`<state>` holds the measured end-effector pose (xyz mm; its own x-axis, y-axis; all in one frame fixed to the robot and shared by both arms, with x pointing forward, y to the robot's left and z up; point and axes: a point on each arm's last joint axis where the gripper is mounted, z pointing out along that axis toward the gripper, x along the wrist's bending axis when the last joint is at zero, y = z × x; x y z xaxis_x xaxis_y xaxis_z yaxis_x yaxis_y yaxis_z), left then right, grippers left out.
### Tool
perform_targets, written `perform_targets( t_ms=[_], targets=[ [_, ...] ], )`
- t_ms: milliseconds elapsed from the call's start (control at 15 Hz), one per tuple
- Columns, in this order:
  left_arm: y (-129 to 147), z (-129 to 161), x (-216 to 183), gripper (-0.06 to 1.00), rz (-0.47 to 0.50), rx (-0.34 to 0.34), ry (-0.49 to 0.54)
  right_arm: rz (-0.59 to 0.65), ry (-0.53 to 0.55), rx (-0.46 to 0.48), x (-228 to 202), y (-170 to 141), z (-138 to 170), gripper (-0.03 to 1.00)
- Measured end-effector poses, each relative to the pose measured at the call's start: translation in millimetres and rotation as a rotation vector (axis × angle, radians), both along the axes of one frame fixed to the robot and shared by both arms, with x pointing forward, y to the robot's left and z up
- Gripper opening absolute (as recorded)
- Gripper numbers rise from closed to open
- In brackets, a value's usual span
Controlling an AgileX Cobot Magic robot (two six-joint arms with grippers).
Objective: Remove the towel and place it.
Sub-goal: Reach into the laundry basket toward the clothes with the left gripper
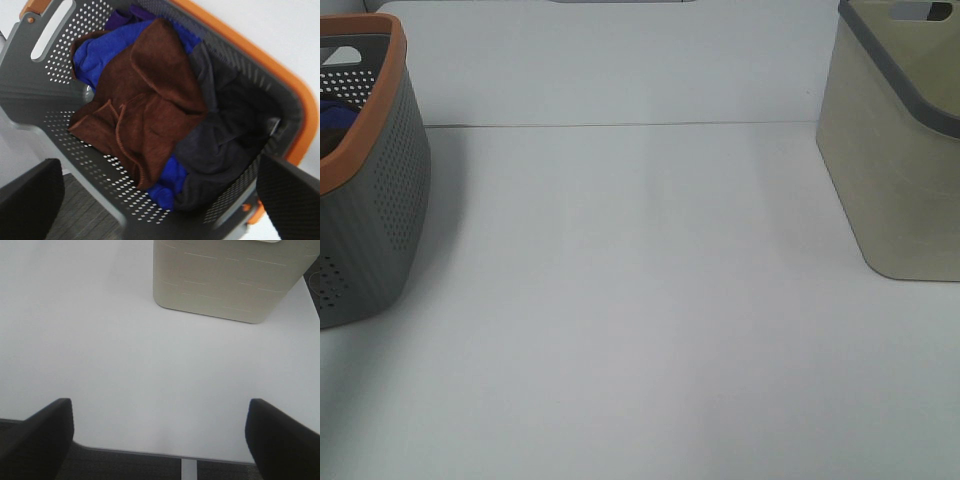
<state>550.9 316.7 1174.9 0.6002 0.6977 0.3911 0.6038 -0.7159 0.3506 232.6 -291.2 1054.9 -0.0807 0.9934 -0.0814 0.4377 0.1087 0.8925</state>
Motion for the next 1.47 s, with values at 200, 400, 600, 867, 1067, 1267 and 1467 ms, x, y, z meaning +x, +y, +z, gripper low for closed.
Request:
perform_targets(
  t_ms=[200, 400, 600, 867, 1067, 1267, 1467],
  targets=[
    [17, -31, 37, 0.99, -0.116, 0.15, 0.104, 0.0, 0.0, 0.0, 0, 0, 0, 0.91],
    [46, -86, 69, 0.99, -0.149, 0.176, 0.247, 0.0, 0.0, 0.0, 0, 0, 0, 0.91],
    [58, -140, 103, 0.99, -0.165, 0.182, 0.252, 0.0, 0.0, 0.0, 0, 0, 0, 0.91],
    [62, -203, 128, 0.99, -0.216, 0.186, 0.3, 0.0, 0.0, 0.0, 0, 0, 0, 0.91],
    [62, -217, 132, 0.95, -0.243, 0.191, 0.317, 0.0, 0.0, 0.0, 0, 0, 0, 0.91],
    [62, -217, 132, 0.9, -0.268, 0.201, 0.318, 0.0, 0.0, 0.0, 0, 0, 0, 0.91],
    [62, -217, 131, 0.8, -0.271, 0.2, 0.325, 0.0, 0.0, 0.0, 0, 0, 0, 0.91]
  ],
)
